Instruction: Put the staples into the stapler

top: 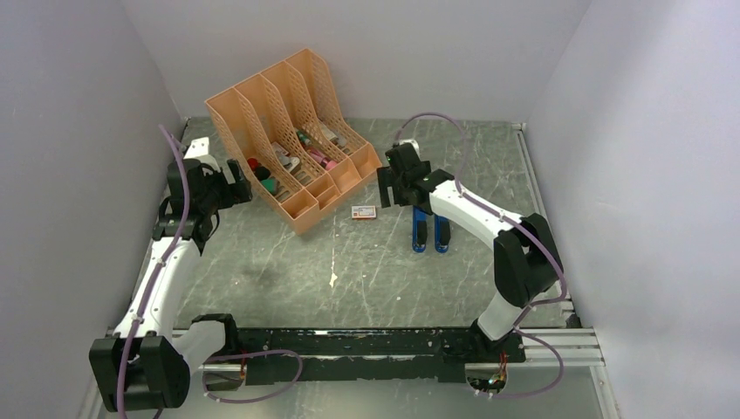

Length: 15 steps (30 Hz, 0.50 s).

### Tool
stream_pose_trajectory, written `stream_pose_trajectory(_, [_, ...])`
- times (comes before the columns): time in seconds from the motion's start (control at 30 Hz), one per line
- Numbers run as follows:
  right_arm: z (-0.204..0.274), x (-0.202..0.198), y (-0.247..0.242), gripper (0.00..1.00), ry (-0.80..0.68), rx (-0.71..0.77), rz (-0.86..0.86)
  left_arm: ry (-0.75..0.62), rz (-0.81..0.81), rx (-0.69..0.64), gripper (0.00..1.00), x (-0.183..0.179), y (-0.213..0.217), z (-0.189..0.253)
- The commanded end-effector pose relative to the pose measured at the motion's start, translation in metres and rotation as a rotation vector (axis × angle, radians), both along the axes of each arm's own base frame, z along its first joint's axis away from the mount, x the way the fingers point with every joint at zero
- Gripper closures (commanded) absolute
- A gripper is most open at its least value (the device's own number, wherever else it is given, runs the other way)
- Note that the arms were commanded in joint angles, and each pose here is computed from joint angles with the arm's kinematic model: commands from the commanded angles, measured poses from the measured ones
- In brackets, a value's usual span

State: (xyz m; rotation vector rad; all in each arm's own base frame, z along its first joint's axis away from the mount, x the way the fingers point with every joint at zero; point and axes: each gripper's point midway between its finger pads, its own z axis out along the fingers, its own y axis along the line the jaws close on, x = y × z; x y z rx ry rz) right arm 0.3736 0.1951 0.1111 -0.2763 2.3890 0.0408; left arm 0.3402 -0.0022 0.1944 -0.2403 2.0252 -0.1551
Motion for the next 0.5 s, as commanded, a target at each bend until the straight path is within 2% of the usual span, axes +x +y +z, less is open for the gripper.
stream_pose_trajectory(0.0, [-0.003,-0.005,-0.035,0.12,-0.024,-0.052,-0.241,-0.052,-0.040,-0.001,0.08,0.006,-0.006,0.015])
stream_pose_trajectory(0.17, [-0.018,-0.025,-0.059,0.17,0.004,-0.093,-0.358,-0.044,-0.048,-0.001,0.08,0.008,-0.007,0.013])
stream_pose_trajectory(0.37, [-0.031,-0.039,-0.058,0.21,0.055,-0.054,-0.350,-0.037,-0.058,-0.002,0.09,0.010,-0.009,0.010])
stream_pose_trajectory(0.47, [-0.037,-0.042,-0.056,0.27,0.070,-0.041,-0.343,-0.039,-0.053,0.007,0.09,0.010,-0.007,0.011])
